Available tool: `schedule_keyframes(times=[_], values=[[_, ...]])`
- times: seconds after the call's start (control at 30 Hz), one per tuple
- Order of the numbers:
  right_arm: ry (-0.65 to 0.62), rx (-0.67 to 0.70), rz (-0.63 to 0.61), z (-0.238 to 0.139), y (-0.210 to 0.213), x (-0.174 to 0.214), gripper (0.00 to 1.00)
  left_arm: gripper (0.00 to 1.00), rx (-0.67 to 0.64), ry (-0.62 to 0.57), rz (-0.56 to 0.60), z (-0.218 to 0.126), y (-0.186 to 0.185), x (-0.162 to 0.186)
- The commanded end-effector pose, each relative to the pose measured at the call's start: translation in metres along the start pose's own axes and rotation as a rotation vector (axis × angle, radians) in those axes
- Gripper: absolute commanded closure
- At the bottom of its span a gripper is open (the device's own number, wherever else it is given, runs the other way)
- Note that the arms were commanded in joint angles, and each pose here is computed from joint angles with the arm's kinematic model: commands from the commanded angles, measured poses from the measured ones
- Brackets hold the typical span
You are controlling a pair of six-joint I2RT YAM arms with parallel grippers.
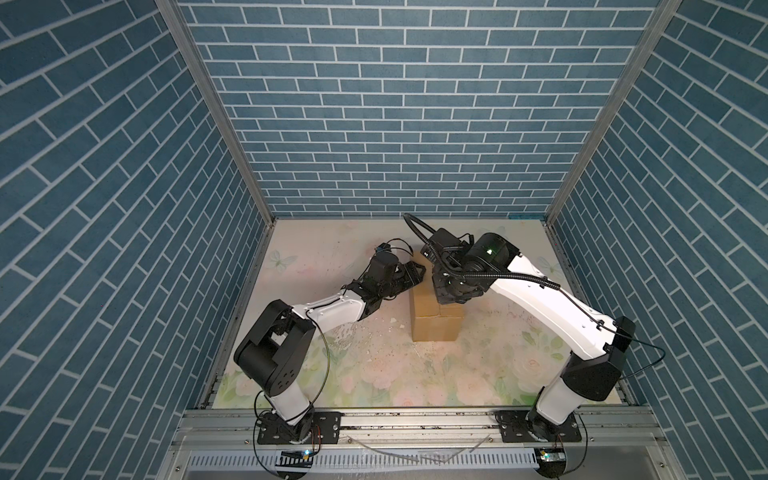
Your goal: Unpack the express box
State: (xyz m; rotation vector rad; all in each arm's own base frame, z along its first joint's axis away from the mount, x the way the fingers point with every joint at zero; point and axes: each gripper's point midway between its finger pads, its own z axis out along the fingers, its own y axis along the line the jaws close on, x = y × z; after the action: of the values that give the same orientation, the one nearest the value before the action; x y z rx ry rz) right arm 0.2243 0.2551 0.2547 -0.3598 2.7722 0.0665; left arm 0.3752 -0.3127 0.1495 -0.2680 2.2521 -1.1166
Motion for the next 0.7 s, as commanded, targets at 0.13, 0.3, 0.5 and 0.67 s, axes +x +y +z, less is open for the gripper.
schedule_keyframes(times=[0.13, 0.3, 0.5, 0.67], values=[[0.156, 0.006, 0.003, 0.004, -0.007, 0.037, 1.00, 0.22, 0.051, 0.254, 0.098, -0.032, -0.011, 0.047], [0.160, 0.004, -0.004, 0.006, -0.006, 0.036, 1.00, 0.21, 0.127, 0.358, 0.128, -0.060, -0.018, 0.076], [0.169, 0.002, -0.011, 0.009, -0.005, 0.036, 1.00, 0.21, 0.153, 0.401, 0.144, -0.077, -0.020, 0.102], [0.176, -0.006, -0.011, 0.010, -0.002, 0.036, 1.00, 0.22, 0.155, 0.377, 0.098, -0.064, -0.016, 0.113]])
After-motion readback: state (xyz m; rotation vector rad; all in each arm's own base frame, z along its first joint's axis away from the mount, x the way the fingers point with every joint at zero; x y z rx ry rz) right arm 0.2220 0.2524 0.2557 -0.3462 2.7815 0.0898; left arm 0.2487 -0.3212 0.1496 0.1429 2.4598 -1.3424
